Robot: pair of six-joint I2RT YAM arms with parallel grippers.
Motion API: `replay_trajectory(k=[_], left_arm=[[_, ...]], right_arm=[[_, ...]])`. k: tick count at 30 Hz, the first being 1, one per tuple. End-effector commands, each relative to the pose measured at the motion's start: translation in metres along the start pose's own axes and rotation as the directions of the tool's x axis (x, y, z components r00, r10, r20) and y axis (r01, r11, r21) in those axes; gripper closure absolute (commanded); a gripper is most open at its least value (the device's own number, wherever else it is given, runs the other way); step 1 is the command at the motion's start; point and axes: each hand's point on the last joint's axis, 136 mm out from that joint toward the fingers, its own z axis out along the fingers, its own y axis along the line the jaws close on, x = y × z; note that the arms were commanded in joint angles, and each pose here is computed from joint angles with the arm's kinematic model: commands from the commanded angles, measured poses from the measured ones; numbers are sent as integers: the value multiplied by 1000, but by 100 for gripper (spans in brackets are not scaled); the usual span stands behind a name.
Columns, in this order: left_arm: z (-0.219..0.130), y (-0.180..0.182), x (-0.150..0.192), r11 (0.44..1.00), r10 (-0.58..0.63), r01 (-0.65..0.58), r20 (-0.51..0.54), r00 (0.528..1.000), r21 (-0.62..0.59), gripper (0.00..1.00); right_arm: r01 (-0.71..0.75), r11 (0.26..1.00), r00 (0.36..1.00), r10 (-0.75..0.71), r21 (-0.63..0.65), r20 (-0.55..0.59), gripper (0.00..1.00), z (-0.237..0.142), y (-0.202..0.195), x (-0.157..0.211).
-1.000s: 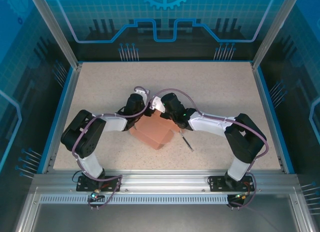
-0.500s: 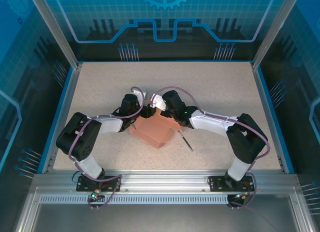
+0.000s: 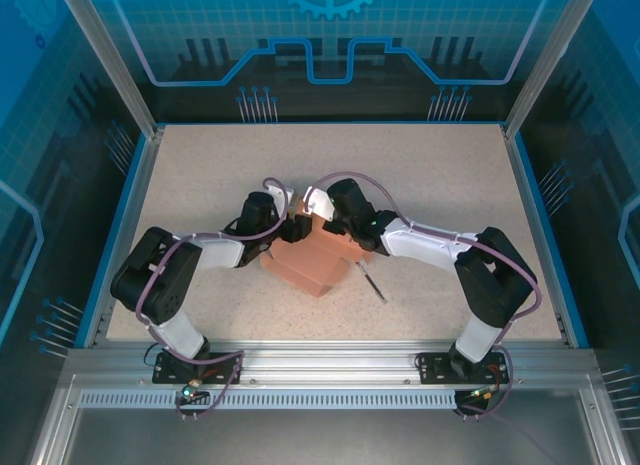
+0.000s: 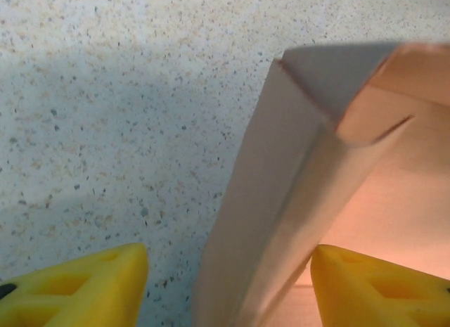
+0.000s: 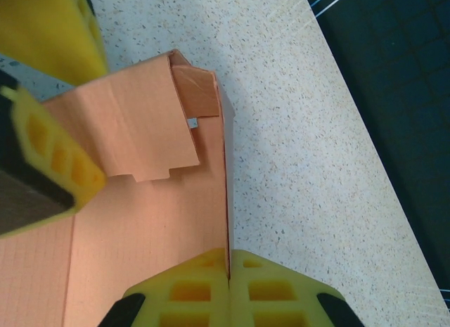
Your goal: Fold the paper box
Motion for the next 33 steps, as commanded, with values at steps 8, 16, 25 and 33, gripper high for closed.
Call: replay_trajectory(k=[8,16,25,33], left_arm=[[-14,-5,-3,996,-40,40,-3,999,85,25],[1,2,4,996,-50,55,-67,996,65,41],[17,4,-7,996,-51,55,-55,997,73,56],[22,14,-4,998,-53,54,-58,997,18,65]], right_arm=[[0,1000,999,0,10,45,100,-13,-16,-12],[-1,1000,998,1,-5,62,100,-16,-17,-17],[-14,998,997,18,-60,76,100,-17,-6,-18],[-10,997,997,15,-71,81,100,-18,-5,-20]])
